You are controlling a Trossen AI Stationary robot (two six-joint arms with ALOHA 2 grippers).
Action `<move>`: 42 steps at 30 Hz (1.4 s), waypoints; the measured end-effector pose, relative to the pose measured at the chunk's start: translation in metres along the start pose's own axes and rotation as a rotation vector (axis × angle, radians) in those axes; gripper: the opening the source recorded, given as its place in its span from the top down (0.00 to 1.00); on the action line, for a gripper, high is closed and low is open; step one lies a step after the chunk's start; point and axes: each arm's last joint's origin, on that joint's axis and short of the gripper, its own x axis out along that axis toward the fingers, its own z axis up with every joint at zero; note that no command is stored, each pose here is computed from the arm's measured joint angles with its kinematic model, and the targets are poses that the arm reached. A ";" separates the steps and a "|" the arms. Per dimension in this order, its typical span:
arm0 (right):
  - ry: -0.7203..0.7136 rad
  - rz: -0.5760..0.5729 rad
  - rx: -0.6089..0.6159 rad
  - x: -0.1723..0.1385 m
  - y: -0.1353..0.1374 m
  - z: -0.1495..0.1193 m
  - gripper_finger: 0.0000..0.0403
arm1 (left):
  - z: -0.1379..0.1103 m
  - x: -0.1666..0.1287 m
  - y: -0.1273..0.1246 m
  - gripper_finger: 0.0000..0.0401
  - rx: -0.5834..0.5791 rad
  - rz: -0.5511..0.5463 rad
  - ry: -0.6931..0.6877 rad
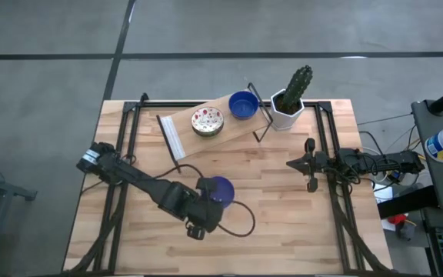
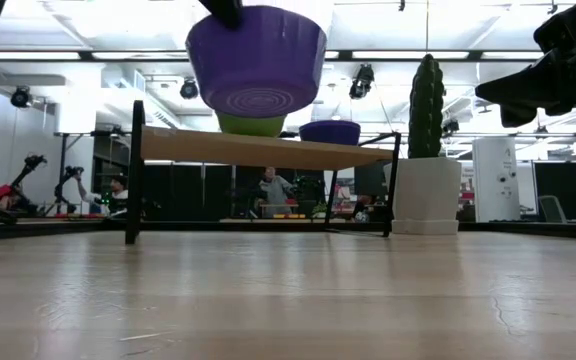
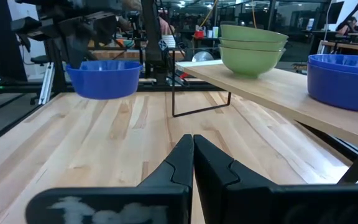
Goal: Pick & Place Mini bowls
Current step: Stack the blue bowl on top of the blue bowls on the shelf
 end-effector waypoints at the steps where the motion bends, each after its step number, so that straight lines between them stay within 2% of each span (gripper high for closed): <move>1: 0.000 0.000 -0.001 0.000 0.000 0.000 0.98 | 0.000 0.001 0.002 1.00 0.003 0.003 0.003; 14: 0.001 0.000 -0.001 0.000 0.000 0.000 0.98 | 0.000 0.005 0.026 1.00 0.061 0.033 0.030; 20: 0.000 0.000 -0.001 0.000 0.000 0.000 0.98 | 0.011 -0.016 0.042 1.00 0.105 0.075 -0.006; 30: 0.000 0.000 0.000 0.000 0.000 0.000 0.98 | 0.031 -0.050 0.077 1.00 -0.030 0.137 -0.132; 36: 0.000 0.000 -0.001 0.000 0.000 0.000 0.98 | 0.038 -0.062 0.103 1.00 -0.207 0.173 -0.203; 42: 0.000 0.000 0.000 0.000 0.000 0.000 0.98 | 0.038 -0.064 0.111 1.00 -0.313 0.169 -0.217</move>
